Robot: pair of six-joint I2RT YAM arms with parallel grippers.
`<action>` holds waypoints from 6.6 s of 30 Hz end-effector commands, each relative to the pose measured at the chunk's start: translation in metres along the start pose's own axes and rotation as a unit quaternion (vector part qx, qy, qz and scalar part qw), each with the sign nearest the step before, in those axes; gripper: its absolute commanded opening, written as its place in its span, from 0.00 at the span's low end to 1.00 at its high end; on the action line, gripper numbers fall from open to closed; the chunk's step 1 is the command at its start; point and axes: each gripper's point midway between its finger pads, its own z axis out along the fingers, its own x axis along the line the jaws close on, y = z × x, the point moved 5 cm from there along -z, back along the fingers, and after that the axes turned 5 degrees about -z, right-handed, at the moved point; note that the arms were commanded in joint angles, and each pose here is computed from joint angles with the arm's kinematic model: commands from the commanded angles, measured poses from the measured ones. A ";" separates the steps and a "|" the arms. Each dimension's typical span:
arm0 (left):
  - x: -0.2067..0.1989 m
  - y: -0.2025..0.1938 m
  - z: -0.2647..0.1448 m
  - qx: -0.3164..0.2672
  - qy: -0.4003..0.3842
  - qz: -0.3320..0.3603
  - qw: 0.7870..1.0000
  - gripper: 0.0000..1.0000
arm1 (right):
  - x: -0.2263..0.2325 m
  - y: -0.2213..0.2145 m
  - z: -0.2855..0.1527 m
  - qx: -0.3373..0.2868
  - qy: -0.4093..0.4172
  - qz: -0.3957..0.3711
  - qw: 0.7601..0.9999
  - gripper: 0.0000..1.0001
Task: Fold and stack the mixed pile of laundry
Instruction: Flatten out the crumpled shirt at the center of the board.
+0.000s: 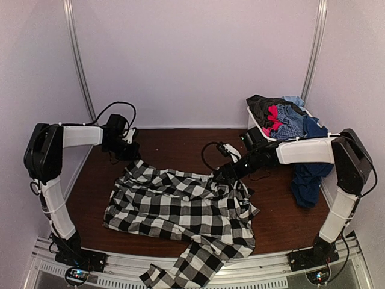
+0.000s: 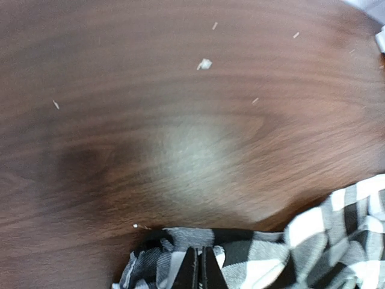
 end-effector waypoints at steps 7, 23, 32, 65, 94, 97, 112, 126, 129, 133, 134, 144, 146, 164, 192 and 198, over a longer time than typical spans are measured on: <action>-0.082 0.098 -0.172 -0.229 -0.095 0.076 0.966 0.00 | 0.007 0.030 -0.019 -0.065 -0.001 -0.061 0.996 0.99; -0.191 0.112 -0.330 -0.365 -0.288 0.277 0.841 0.00 | -0.007 0.069 -0.068 -0.138 -0.090 -0.188 0.968 1.00; -0.206 0.104 -0.345 -0.367 -0.318 0.318 0.814 0.00 | -0.009 0.078 -0.053 -0.147 -0.023 -0.230 0.962 1.00; -0.278 -0.079 -0.280 -0.174 -0.326 0.477 0.798 0.13 | -0.020 0.142 -0.088 -0.268 0.032 -0.134 0.953 0.00; 0.018 -0.075 -0.068 -0.121 -0.035 -0.288 0.949 0.60 | 0.006 0.118 -0.112 -0.274 0.057 -0.131 0.951 0.00; 0.023 -0.085 -0.059 -0.110 -0.027 -0.309 0.944 0.59 | 0.006 0.118 -0.112 -0.275 0.055 -0.132 0.951 0.00; 0.027 -0.076 -0.021 -0.109 -0.054 -0.328 0.937 0.53 | 0.006 0.117 -0.111 -0.271 0.058 -0.136 0.951 0.00; 0.018 -0.042 -0.020 -0.135 -0.079 -0.323 0.934 0.43 | 0.006 0.115 -0.110 -0.265 0.058 -0.138 0.952 0.00; 0.019 -0.040 -0.016 -0.131 -0.075 -0.324 0.934 0.42 | 0.007 0.115 -0.111 -0.266 0.057 -0.139 0.952 0.00; 0.023 -0.047 -0.007 -0.111 -0.066 -0.339 0.932 0.41 | 0.007 0.116 -0.111 -0.266 0.057 -0.138 0.952 0.00; 0.024 -0.050 -0.004 -0.105 -0.063 -0.341 0.932 0.41 | 0.007 0.116 -0.111 -0.266 0.057 -0.138 0.952 0.00; 0.025 -0.055 0.002 -0.095 -0.073 -0.354 0.928 0.23 | 0.005 0.117 -0.112 -0.265 0.050 -0.135 0.954 0.00; 0.019 -0.035 -0.005 -0.107 -0.096 -0.342 0.928 0.00 | 0.007 0.121 -0.116 -0.268 0.048 -0.136 0.952 0.00; -0.068 0.154 -0.406 -0.522 -0.177 -0.129 0.824 0.00 | 0.059 0.235 -0.325 -0.465 -0.116 -0.161 0.863 0.00; -0.148 -0.004 -0.636 -0.650 -0.279 -0.003 0.707 0.00 | 0.315 0.170 -0.479 -0.559 0.141 -0.319 0.752 0.00; -0.115 0.020 -0.569 -0.597 -0.227 -0.091 0.764 0.00 | 0.263 0.188 -0.442 -0.554 -0.011 -0.241 0.797 0.00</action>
